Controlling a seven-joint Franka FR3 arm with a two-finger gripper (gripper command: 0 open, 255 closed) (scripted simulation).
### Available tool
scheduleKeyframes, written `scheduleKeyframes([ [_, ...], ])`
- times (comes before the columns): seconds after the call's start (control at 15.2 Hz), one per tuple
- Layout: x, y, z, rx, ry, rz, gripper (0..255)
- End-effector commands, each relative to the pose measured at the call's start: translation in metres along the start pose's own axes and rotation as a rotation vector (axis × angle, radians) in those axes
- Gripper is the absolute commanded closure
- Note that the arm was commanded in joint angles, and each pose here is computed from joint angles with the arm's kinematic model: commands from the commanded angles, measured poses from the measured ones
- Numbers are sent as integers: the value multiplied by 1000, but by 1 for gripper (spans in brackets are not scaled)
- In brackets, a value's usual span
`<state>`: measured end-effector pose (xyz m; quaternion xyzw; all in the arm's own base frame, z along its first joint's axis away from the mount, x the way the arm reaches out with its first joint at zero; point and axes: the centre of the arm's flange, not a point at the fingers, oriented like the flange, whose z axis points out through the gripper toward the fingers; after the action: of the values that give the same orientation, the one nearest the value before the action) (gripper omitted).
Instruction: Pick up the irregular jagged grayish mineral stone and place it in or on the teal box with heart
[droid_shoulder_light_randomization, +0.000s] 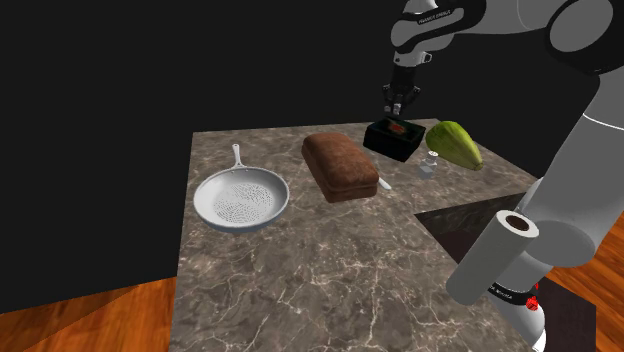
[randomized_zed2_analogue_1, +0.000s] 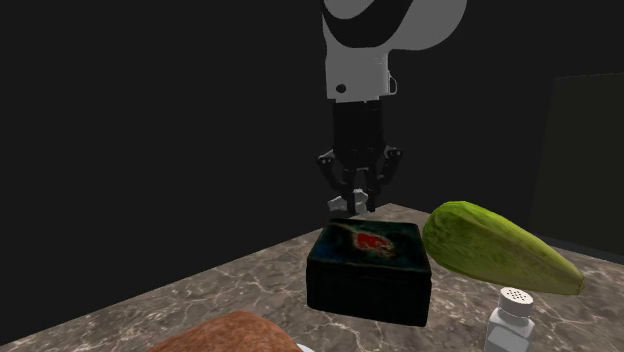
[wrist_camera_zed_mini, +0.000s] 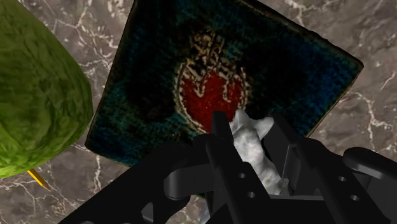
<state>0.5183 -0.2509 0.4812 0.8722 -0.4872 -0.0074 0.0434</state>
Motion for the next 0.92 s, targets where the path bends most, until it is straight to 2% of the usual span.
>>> scheduleKeyframes([
  [0.0, 0, 0, 0, 0, 0, 0, 255],
  [0.07, 0, 0, 0, 0, 0, 0, 255],
  [0.13, 0, 0, 0, 0, 0, 0, 0],
  [0.46, 0, 0, 0, 0, 0, 0, 0],
  [0.73, 0, 0, -50, 0, 0, 0, 0],
  [0.86, 0, 0, -50, 0, 0, 0, 0],
])
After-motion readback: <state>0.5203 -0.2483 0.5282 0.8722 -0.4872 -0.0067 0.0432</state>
